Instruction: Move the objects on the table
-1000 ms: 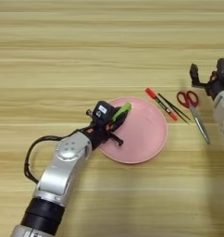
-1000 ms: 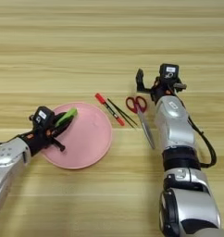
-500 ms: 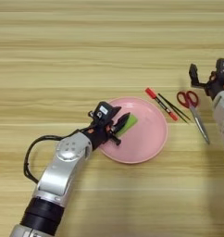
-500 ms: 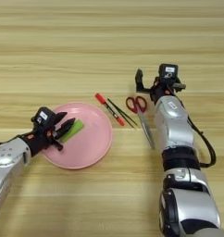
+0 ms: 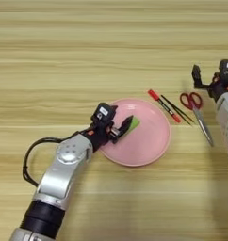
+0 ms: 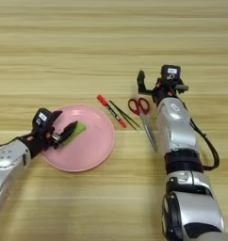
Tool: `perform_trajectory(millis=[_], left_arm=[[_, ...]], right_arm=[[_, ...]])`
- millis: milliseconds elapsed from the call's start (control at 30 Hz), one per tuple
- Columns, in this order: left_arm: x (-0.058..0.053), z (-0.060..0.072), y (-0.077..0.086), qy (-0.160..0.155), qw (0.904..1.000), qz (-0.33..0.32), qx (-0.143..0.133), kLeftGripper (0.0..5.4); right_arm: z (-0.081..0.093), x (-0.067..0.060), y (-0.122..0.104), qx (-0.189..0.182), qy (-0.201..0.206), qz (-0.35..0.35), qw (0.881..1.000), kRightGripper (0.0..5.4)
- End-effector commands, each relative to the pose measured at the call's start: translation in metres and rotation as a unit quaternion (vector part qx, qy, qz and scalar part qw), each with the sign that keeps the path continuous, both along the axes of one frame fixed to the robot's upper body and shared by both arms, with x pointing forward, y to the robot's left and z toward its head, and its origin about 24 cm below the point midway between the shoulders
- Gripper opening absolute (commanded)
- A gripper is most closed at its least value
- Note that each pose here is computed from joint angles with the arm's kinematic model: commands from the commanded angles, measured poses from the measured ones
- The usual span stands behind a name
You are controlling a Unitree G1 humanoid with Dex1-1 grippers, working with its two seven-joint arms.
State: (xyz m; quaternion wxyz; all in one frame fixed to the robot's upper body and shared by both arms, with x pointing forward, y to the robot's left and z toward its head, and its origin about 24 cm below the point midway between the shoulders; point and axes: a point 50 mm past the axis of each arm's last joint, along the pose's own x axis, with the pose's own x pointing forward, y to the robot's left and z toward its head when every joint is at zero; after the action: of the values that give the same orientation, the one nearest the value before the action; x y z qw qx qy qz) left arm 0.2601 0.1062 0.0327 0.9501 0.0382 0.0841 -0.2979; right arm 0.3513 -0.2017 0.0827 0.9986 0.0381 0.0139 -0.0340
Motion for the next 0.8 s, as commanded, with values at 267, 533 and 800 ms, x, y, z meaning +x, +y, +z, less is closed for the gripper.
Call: perform_trajectory(millis=[267,533,800], left_arm=[[0.013,0.005,0.012,-0.025,0.9984,0.050,-0.011,4.39],[0.023,0.005,0.027,-0.039,0.9927,0.114,-0.011,5.19],[0.029,-0.002,0.042,-0.045,0.9869,0.148,0.046,5.39]], right_arm=[[-0.008,-0.012,0.004,-0.036,-0.027,0.016,0.999,5.40],[-0.013,-0.043,0.009,-0.050,-0.056,0.029,0.997,5.40],[-0.009,-0.047,0.011,-0.055,-0.060,0.031,0.996,5.40]])
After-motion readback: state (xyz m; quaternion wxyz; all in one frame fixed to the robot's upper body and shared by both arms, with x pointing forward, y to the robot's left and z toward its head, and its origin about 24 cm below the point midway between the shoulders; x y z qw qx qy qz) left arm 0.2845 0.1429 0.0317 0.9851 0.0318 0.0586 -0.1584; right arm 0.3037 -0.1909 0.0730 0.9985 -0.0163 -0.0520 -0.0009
